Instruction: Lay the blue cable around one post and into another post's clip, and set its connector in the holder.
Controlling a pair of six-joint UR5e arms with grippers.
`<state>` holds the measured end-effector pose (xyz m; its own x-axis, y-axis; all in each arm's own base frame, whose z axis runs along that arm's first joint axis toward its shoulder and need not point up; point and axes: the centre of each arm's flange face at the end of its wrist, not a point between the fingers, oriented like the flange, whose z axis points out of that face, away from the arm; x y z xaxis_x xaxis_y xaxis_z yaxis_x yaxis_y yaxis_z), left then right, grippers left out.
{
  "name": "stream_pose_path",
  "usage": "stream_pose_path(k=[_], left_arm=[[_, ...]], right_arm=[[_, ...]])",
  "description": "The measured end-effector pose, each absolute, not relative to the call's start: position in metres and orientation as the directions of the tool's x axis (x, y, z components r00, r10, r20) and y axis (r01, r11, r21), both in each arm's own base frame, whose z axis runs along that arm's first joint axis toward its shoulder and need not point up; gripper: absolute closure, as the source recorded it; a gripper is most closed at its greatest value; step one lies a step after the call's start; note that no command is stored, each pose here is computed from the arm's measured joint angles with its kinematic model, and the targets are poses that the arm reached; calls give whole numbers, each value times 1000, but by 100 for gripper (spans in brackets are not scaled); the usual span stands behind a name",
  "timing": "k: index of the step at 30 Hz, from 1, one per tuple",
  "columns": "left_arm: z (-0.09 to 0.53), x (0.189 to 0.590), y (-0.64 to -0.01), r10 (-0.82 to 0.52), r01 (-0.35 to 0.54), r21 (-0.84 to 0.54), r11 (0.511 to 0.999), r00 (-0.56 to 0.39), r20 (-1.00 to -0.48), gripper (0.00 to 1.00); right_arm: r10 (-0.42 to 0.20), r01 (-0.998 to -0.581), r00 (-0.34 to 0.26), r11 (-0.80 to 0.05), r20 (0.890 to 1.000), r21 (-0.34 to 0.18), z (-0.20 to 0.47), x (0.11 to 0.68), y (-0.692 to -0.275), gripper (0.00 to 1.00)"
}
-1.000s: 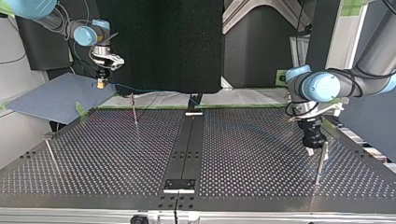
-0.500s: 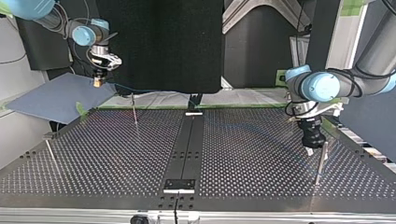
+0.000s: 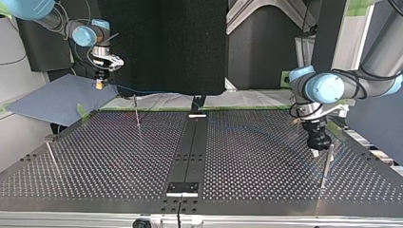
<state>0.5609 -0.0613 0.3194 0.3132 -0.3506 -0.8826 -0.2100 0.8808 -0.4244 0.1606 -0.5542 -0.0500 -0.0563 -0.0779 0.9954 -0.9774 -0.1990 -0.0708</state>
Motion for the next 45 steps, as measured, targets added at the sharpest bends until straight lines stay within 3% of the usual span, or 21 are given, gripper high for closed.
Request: stream_pose_path(k=[20, 30, 45], left_arm=[[314, 544, -69, -470, -222, -530, 818, 272, -839, 0], [326, 518, -65, -520, -157, -587, 794, 325, -790, 0], [321, 454, -57, -450, -271, -520, 810, 281, -848, 0]], right_arm=[[-85, -972, -58, -223, 995, -76, -51, 165, -552, 100], [-86, -972, -58, -222, 995, -76, -51, 166, -552, 100], [-85, -973, -67, -214, 994, -84, -51, 165, -553, 100]])
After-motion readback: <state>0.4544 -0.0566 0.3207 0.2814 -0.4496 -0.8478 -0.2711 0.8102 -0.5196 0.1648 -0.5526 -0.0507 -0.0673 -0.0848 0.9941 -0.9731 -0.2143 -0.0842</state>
